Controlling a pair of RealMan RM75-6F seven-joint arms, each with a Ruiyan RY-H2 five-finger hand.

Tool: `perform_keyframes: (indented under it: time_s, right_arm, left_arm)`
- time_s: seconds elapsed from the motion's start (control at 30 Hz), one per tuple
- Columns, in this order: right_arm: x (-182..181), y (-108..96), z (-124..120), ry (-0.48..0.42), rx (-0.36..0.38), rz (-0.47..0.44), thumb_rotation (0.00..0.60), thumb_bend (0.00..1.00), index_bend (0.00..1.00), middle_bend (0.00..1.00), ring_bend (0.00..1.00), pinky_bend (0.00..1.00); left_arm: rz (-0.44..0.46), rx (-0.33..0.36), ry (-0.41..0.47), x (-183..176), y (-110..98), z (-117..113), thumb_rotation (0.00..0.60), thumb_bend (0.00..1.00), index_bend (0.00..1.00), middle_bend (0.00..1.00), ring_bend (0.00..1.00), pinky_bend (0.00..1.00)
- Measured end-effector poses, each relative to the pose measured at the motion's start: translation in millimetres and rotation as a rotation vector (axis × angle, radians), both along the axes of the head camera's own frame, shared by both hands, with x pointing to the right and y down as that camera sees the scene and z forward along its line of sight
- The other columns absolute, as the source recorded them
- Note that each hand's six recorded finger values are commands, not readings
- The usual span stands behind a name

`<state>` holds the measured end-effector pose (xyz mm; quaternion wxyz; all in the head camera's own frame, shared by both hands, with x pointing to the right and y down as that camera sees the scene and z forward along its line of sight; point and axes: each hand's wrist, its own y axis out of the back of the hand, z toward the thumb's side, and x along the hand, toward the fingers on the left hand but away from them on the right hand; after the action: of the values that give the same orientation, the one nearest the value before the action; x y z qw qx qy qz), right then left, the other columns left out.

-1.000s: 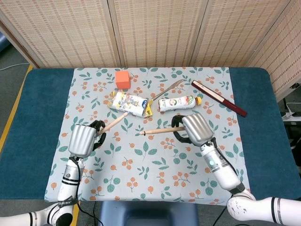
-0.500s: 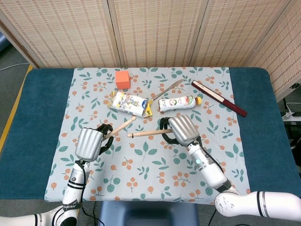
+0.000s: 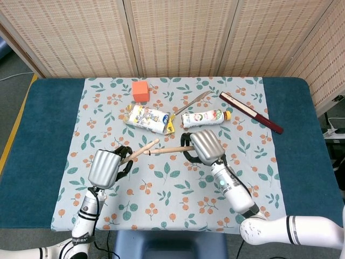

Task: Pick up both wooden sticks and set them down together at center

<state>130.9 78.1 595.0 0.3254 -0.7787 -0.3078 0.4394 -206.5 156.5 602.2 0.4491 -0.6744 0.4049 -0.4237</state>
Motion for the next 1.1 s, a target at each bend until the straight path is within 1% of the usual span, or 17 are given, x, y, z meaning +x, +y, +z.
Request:
perform_keyframes:
  time_s: [0.3, 0.67, 0.83, 1.1]
  right_arm:
    - [-7, 10, -7, -0.026, -0.010, -0.033, 0.600, 0.97, 0.83, 0.65, 0.79, 1.00]
    - [-8, 16, -7, -0.036, -0.023, -0.050, 0.600, 0.97, 0.83, 0.65, 0.79, 1.00]
    - [-11, 14, -4, -0.043, -0.029, -0.044, 0.600, 0.97, 0.83, 0.65, 0.79, 1.00]
    - [-20, 6, -2, -0.072, -0.032, -0.025, 0.600, 0.97, 0.83, 0.65, 0.79, 1.00]
  left_arm:
    - [0.004, -0.011, -0.006, 4, 0, 8, 0.600, 0.40, 0.68, 0.80, 1.00, 1.00]
    - [-0.013, -0.024, -0.020, 0, -1, 14, 0.600, 0.39, 0.68, 0.80, 1.00, 1.00]
    - [-0.006, -0.018, -0.004, 1, 1, 9, 0.600, 0.39, 0.68, 0.80, 1.00, 1.00]
    - [0.037, 0.001, 0.031, 9, 9, -2, 0.600, 0.39, 0.68, 0.80, 1.00, 1.00]
